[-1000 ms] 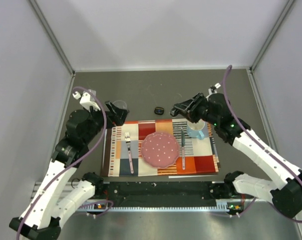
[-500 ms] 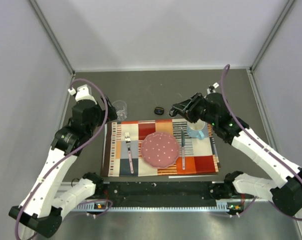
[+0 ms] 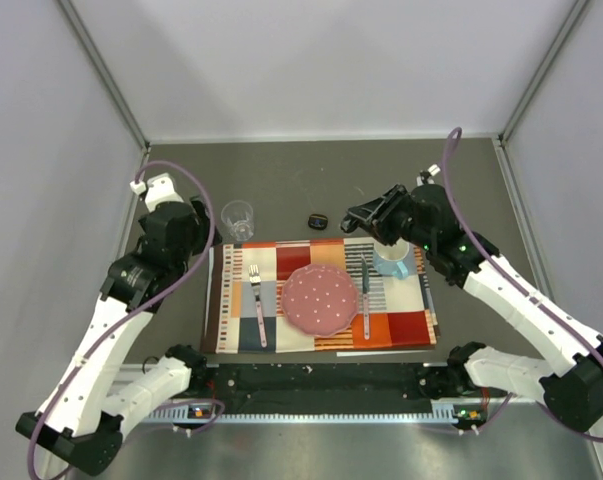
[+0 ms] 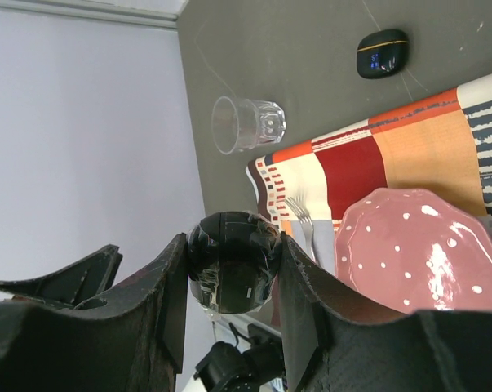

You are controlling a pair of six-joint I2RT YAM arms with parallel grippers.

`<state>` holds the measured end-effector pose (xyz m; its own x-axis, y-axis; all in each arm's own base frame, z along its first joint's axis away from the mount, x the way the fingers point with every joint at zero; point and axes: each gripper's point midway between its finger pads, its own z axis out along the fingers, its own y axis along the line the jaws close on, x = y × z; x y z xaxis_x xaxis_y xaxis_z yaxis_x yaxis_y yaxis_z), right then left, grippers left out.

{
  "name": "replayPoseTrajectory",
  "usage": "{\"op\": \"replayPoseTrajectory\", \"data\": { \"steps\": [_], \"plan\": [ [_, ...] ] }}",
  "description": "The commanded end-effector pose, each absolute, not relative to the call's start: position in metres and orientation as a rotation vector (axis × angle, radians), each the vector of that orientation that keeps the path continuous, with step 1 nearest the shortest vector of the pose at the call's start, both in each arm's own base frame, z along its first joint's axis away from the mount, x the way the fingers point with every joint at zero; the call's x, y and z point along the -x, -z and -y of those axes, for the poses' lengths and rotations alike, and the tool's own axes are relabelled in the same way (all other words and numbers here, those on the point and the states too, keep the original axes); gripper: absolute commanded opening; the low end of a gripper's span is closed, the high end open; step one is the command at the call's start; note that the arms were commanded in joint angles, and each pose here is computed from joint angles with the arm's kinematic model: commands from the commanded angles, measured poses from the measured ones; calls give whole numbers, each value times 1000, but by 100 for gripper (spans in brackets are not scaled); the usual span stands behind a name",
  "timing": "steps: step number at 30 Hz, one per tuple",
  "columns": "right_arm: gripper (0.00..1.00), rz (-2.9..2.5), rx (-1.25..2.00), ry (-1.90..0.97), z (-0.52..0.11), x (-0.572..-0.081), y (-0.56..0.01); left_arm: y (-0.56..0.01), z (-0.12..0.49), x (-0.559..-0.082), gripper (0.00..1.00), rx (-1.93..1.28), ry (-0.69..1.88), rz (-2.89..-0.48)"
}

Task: Insert the wireless bluetooth earbuds into the charging case
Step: Pick up the charging case at the center of the board.

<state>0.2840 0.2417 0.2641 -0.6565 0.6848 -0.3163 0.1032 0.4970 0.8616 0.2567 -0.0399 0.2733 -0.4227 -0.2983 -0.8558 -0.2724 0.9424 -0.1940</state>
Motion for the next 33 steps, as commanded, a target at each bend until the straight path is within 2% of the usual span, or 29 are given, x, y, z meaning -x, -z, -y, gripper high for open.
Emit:
{"op": "replayPoseTrajectory", "data": {
  "steps": [1,4,6,8,11,12,14,15,17,18,19,20,28,33],
  "plan": [
    [0,-2020,-609,-1160,-241,-283,-288,-300,54,-260,71,410,183,-1922],
    [0,-2015,-611,-1158,-238,-281,-289,-305,71,-258,54,322,281,-1921],
    [0,-2014,-610,-1156,-237,-280,-289,-305,82,-257,40,270,343,-1926],
    [0,-2013,-610,-1157,-236,-279,-289,-308,93,-258,41,230,404,-1905],
    [0,-2012,-625,-1170,-237,-279,-290,-305,130,-251,55,41,596,-1873],
    [0,-2013,-629,-1181,-239,-279,-291,-321,141,-253,60,4,678,-1790],
    [0,-2032,-626,-1221,-246,-276,-292,-321,169,-238,64,-115,861,-1736],
    [0,-2032,-654,-1260,-250,-275,-294,-341,177,-237,65,-145,925,-1633],
    [0,-2059,-680,-1323,-259,-270,-287,-338,188,-230,79,-138,1048,-1573],
    [0,-2034,-725,-1387,-264,-271,-293,-362,191,-226,86,-150,1103,-1440],
    [0,-2037,-730,-1430,-272,-265,-294,-353,193,-223,96,-161,1119,-1415],
    [0,-2039,-745,-1456,-277,-263,-290,-357,193,-223,99,-166,1116,-1371],
    [0,-2001,-892,-1623,-305,-252,-296,-373,210,-212,99,-248,1084,-1169],
    [0,-1991,-910,-1701,-319,-253,-300,-368,237,-211,99,-322,1097,-1194]
  ]
}}
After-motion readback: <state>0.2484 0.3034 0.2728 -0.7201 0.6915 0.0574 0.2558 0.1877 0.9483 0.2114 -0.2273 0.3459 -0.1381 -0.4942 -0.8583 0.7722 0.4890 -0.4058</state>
